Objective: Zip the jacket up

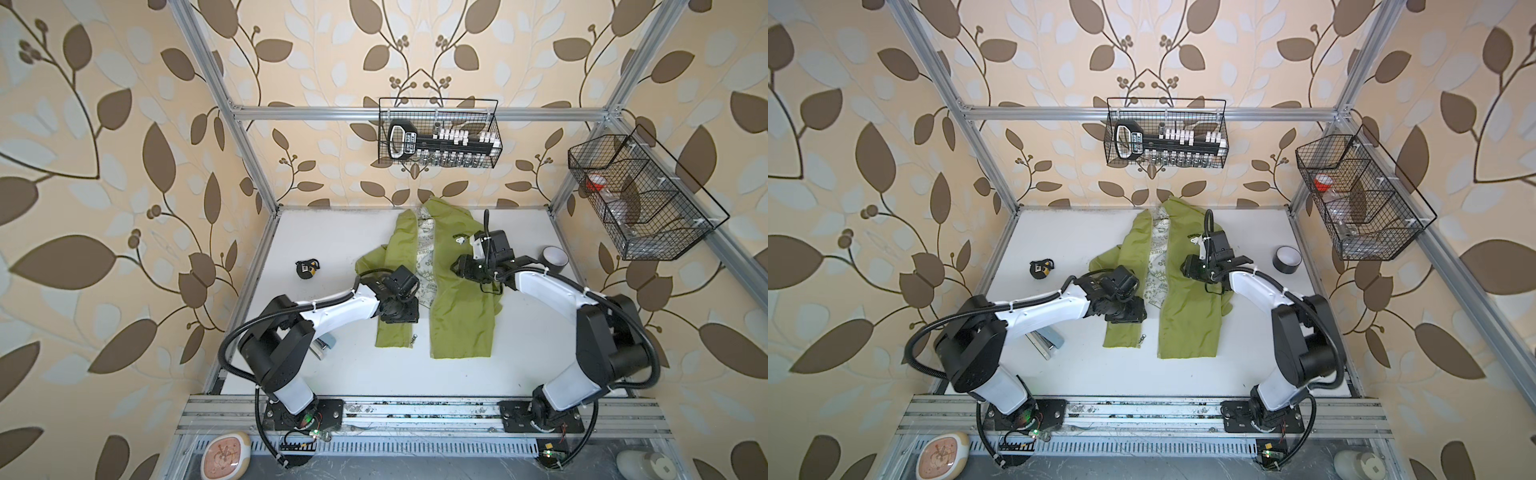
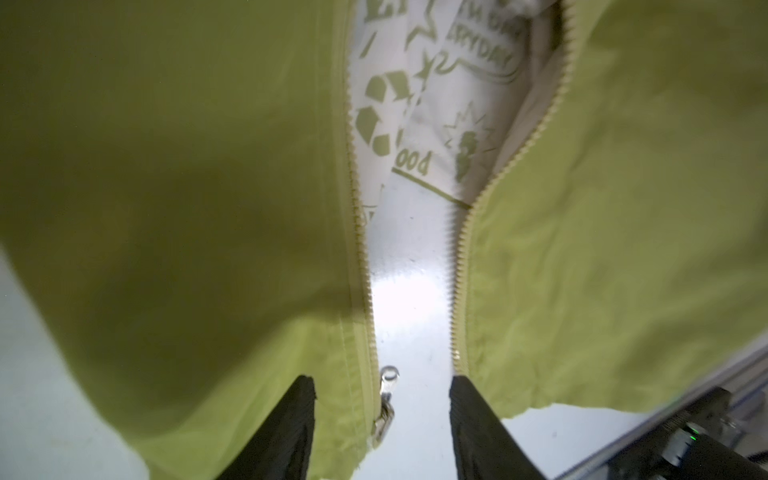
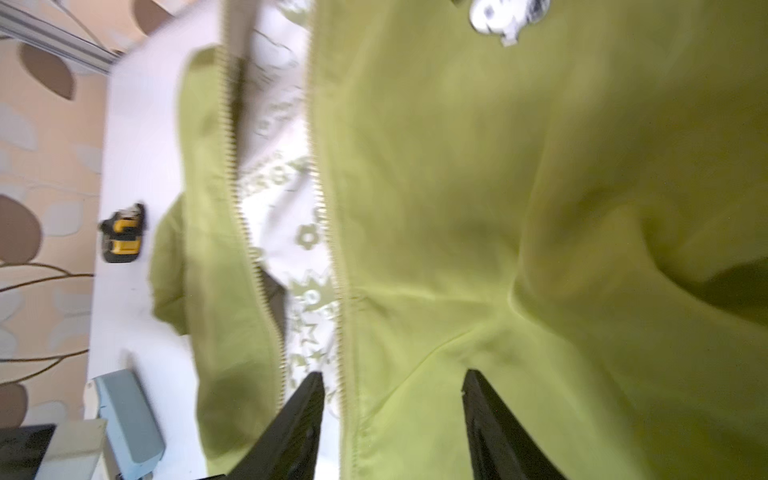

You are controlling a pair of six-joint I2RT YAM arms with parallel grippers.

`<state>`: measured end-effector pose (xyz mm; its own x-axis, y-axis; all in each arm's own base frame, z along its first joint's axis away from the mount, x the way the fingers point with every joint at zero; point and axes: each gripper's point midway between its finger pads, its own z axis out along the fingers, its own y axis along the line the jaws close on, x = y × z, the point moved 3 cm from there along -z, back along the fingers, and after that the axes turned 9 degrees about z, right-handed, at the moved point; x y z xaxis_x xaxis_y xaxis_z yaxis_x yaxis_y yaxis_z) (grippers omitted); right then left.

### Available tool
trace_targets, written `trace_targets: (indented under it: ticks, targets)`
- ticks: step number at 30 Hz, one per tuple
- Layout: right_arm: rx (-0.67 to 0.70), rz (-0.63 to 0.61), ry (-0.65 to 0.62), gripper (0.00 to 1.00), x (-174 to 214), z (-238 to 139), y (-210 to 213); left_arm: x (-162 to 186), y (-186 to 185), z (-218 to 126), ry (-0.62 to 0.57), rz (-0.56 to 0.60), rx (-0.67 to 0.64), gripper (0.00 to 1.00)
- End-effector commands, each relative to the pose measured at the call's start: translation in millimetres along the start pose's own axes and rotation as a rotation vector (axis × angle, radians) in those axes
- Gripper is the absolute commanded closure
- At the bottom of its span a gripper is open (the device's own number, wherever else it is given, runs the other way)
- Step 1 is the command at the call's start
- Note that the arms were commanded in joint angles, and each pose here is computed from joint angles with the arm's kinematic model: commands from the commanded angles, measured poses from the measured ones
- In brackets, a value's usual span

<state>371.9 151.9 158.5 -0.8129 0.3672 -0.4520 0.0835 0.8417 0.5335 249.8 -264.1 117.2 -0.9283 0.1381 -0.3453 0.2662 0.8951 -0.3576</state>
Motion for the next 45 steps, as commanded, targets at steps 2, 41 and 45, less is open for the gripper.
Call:
trace_targets:
  ticks: [2,41,45]
  targets:
    - [0.013,-0.076,0.029,0.4,33.6,-21.2,8.5,6.5,2.4,-36.0,-0.052,-0.018,0.029,0.53]
    - [-0.253,-0.035,0.355,0.79,192.8,71.8,73.9,83.7,63.9,13.5,0.044,-0.217,-0.072,0.86]
    - [-0.271,-0.051,0.341,0.88,186.5,58.6,82.9,79.0,62.9,7.4,0.016,-0.209,-0.069,0.85]
